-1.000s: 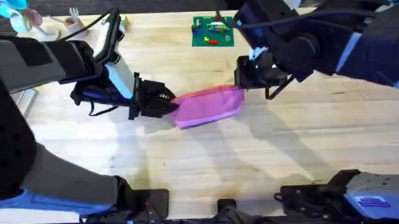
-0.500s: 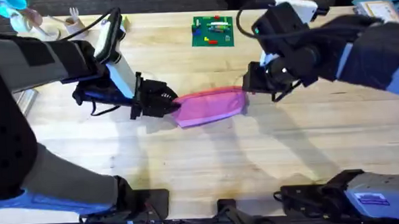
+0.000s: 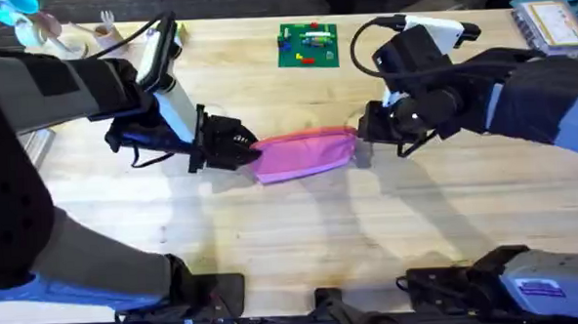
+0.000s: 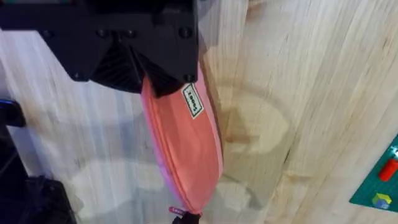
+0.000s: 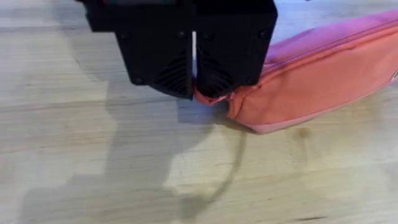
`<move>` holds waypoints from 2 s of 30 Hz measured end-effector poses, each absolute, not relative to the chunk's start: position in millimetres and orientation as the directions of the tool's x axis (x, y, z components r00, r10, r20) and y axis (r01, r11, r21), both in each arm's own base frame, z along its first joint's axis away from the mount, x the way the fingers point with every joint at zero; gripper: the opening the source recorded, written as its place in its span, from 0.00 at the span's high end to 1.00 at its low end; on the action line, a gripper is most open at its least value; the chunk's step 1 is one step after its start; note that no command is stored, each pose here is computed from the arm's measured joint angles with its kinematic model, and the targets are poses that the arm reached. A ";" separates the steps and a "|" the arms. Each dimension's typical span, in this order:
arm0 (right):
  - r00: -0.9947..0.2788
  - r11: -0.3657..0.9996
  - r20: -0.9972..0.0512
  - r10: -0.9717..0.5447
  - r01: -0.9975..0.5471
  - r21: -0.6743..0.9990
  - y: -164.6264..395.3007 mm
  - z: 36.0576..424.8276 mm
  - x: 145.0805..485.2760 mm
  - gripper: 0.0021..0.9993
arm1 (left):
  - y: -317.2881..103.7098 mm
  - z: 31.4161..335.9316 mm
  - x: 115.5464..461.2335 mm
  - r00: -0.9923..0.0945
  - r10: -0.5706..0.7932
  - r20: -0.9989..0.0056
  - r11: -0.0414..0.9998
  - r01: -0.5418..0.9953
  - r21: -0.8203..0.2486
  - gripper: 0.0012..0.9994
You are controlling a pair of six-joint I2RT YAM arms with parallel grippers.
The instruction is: Unzip the bag, pick up the pens from the table one at a time and place them inside, then zip the bag closed.
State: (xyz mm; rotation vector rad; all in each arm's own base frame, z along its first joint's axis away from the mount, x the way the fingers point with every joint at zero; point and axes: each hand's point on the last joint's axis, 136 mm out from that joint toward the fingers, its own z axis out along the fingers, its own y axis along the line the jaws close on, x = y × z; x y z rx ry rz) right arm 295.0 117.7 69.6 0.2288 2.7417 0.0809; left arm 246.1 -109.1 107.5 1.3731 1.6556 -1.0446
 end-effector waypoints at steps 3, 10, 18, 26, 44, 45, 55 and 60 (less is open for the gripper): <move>-0.913 0.987 -0.376 0.158 0.136 0.084 117.8 71.1 295.4 0.97 | -109.1 107.4 246.1 -0.161 0.391 -0.906 0.098 0.986 -0.132 0.96; -0.872 0.989 -0.469 0.140 0.147 0.024 92.7 108.4 305.3 0.36 | -105.0 103.5 245.2 -0.166 0.413 -0.895 0.102 0.985 -0.136 0.96; -0.778 0.995 -0.621 0.094 0.102 0.024 75.8 183.0 297.7 0.00 | -103.1 102.3 245.3 -0.169 0.420 -0.892 0.106 0.985 -0.136 0.96; -0.743 0.997 -0.665 0.073 0.040 0.065 71.0 214.0 269.1 0.00 | -103.1 102.3 245.3 -0.169 0.420 -0.892 0.106 0.985 -0.136 0.96; -0.759 0.999 -0.650 0.024 -0.003 0.042 70.0 212.9 258.9 0.00 | -104.4 105.5 245.1 -0.177 0.402 -0.898 0.110 0.983 -0.145 0.01; -0.761 0.999 -0.648 0.020 -0.006 0.038 69.7 212.4 258.3 0.00 | -104.5 105.5 245.1 -0.178 0.401 -0.899 0.110 0.983 -0.145 0.01; -0.764 0.992 -0.638 -0.096 -0.122 -0.003 76.9 210.5 255.5 0.00 | -104.9 108.2 239.6 -0.216 0.398 -0.891 0.109 0.976 -0.188 0.00; -0.762 0.983 -0.631 -0.144 -0.184 -0.003 83.5 209.6 253.3 0.00 | -100.7 124.4 242.8 -0.241 0.426 -0.872 0.102 0.971 -0.218 0.00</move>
